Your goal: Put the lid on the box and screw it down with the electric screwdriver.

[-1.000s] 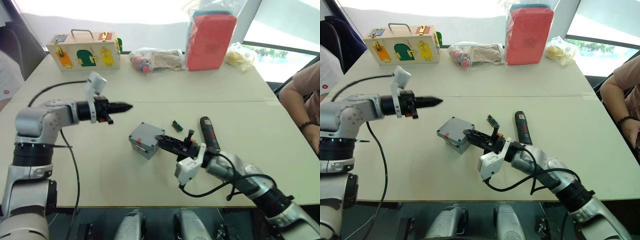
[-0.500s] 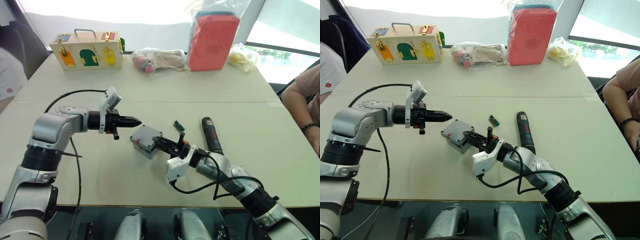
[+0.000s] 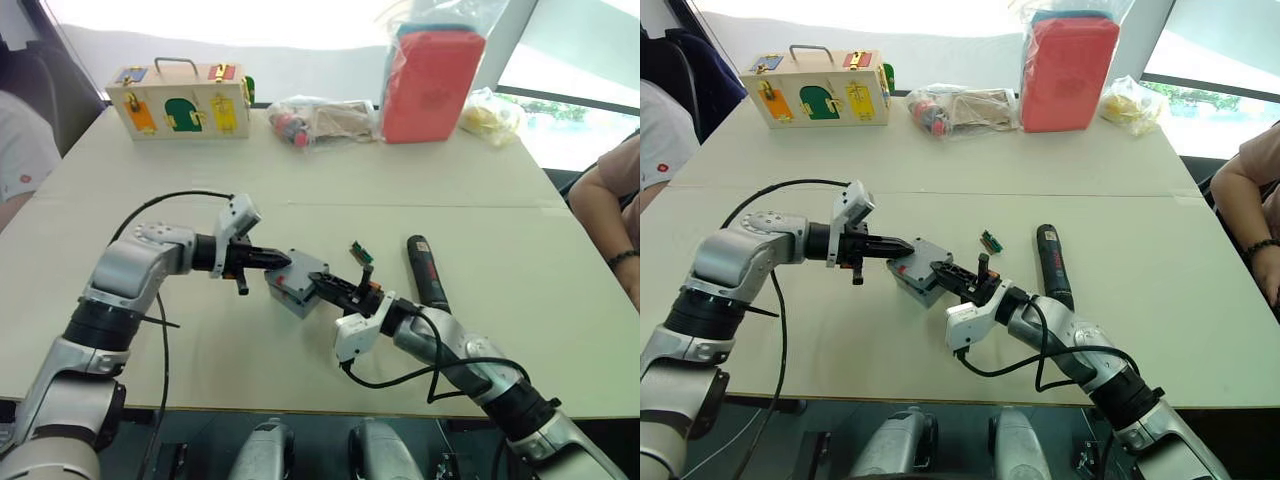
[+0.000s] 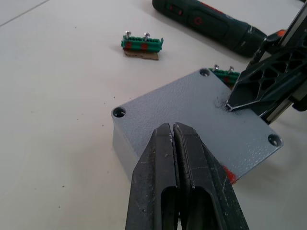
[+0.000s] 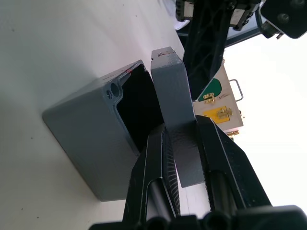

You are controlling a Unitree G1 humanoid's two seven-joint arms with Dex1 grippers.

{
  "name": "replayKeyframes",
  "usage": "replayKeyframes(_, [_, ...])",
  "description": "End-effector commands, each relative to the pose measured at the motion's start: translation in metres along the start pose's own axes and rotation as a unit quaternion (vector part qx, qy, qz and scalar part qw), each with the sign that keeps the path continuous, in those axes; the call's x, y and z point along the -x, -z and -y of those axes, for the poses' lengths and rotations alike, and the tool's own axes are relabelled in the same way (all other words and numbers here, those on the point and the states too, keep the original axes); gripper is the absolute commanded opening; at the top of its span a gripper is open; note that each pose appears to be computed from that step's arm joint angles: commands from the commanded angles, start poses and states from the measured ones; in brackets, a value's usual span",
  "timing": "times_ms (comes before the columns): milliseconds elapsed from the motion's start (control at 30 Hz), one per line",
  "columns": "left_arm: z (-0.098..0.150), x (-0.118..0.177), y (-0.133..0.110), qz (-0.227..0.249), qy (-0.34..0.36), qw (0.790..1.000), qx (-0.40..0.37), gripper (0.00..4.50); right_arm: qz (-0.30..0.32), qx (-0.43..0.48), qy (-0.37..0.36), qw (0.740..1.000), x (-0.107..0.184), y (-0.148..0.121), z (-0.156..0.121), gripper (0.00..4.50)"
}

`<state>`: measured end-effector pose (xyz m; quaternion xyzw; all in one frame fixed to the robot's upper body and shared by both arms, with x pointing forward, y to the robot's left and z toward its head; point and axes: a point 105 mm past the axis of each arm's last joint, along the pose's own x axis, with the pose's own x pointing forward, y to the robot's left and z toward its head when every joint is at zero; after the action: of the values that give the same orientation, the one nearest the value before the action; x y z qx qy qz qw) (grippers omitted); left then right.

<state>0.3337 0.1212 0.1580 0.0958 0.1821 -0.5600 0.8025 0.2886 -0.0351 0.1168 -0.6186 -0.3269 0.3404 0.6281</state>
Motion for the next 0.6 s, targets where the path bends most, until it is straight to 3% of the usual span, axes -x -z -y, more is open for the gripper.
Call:
replayKeyframes(33, [0.006,-0.005,-0.005,0.001,0.01,1.0,-0.024,0.05,0.001,0.004,-0.001,1.0,0.002,-0.004,0.001,0.14])
replayKeyframes(233, [0.007,-0.007,-0.011,0.009,0.013,1.0,-0.025,0.05,-0.004,0.005,-0.001,1.0,0.004,-0.003,0.001,0.14])
replayKeyframes(367, [0.011,-0.013,-0.001,-0.017,0.02,0.999,-0.035,0.05,-0.004,0.0,-0.01,1.0,0.005,-0.004,-0.005,0.14])
replayKeyframes(433, [0.013,-0.016,0.008,-0.041,0.02,0.998,-0.049,0.0,-0.004,-0.004,-0.008,1.0,0.006,-0.005,-0.005,1.14])
replayKeyframes(600, [0.019,-0.019,0.029,-0.076,0.033,0.995,-0.049,0.0,-0.003,0.001,-0.013,1.0,0.007,-0.006,-0.007,3.0])
